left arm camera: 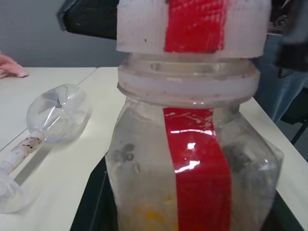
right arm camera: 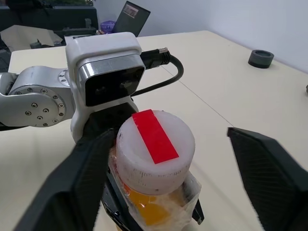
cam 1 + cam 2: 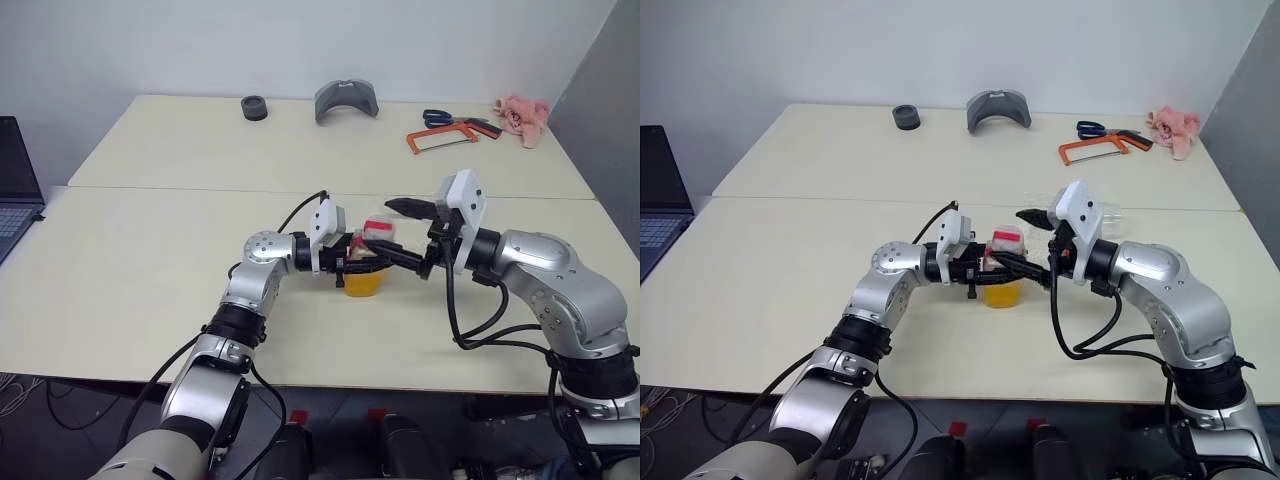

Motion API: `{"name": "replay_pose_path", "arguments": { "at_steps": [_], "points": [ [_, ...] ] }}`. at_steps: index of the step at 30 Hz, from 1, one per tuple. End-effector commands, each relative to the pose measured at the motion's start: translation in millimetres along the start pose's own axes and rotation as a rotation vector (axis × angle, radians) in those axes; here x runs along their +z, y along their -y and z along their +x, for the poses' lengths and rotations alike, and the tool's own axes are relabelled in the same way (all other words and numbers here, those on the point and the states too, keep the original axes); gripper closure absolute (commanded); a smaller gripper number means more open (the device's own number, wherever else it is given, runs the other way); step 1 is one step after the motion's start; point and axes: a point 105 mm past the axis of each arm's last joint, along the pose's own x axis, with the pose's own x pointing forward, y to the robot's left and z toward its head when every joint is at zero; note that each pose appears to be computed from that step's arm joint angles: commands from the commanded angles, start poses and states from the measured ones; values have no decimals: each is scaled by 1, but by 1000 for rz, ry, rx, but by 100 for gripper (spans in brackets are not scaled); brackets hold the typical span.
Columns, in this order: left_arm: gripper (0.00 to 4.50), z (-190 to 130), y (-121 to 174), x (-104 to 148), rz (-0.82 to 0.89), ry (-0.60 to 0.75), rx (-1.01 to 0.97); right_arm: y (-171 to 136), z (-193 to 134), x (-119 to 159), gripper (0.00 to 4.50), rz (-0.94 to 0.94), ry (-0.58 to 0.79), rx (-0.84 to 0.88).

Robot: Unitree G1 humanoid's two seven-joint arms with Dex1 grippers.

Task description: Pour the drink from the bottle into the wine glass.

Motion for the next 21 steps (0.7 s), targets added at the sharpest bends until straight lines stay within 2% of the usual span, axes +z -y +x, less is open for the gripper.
{"name": "replay_pose_path", "arguments": {
  "at_steps": [1, 3, 4, 8, 13, 18, 21],
  "points": [
    [289, 3, -3, 16, 65, 26, -16, -2, -2, 15, 198, -18, 48, 16],
    [289, 3, -3, 16, 65, 25, -17, -5, -2, 16, 262, -10, 55, 29],
    [289, 3, -3, 16, 65, 25, -17, -6, -2, 16, 268, -7, 59, 34],
    [289, 2, -2, 15, 63, 24, -17, -9, -2, 18, 268, -44, 70, 39],
    [289, 2, -2, 14, 61, 25, -15, -1, -2, 23, 269, -189, 92, -44],
    [290, 3, 0, 14, 56, 29, -14, 0, -9, 32, 274, -127, 185, -66],
    [290, 3, 1, 13, 51, 33, -15, -2, -18, 37, 277, -3, 257, -72]
  ]
}}
